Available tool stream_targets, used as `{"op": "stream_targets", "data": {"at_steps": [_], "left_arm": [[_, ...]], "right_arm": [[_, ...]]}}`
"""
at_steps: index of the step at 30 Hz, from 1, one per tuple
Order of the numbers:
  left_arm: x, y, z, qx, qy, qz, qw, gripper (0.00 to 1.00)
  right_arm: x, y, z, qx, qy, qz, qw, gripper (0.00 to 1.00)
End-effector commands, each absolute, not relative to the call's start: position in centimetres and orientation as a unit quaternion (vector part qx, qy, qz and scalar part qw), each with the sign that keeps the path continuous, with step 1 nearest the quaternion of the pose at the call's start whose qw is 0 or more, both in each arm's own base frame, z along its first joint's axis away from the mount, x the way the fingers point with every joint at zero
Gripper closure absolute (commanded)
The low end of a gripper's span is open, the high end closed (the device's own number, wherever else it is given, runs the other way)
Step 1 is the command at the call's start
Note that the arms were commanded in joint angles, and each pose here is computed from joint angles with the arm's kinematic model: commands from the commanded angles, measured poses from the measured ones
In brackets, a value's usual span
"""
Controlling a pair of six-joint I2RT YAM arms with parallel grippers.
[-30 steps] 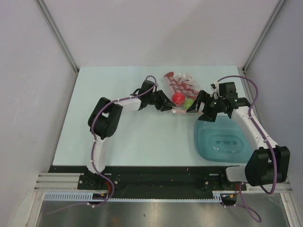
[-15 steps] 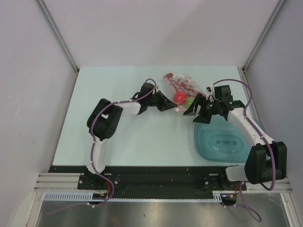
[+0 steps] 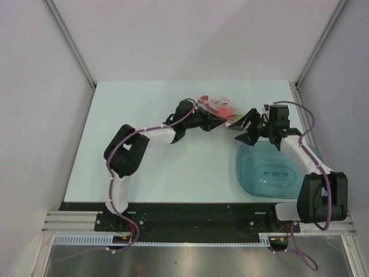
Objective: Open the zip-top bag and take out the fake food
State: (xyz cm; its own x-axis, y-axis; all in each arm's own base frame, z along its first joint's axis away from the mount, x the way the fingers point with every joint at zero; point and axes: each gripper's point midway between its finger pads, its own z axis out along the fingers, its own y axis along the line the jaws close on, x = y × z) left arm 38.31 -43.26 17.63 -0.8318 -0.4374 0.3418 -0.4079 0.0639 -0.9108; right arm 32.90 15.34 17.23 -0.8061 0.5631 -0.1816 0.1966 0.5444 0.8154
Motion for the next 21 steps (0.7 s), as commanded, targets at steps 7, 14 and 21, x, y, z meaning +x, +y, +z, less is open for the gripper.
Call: {"op": "stream_targets", "data": {"at_steps": [7,14,21], "left_arm": [[36.9,-44.3,21.8,-0.314,0.708,-0.632,0.009,1.00],[36.4,-44.5,20.6,-0.318,0.719,-0.618,0.000,1.00],[36.2,-45.1,21.0,-0.315,0.719,-0.619,-0.013,1.00]], "right_arm": [[36.1,14.7,16.9,0.320,0.791,0.473,0.218,0.38],[36.2,14.7,16.8,0.330,0.768,0.505,0.217,0.43],[36.5,15.0,18.6,0.248,0.753,0.537,0.289,0.40]]}}
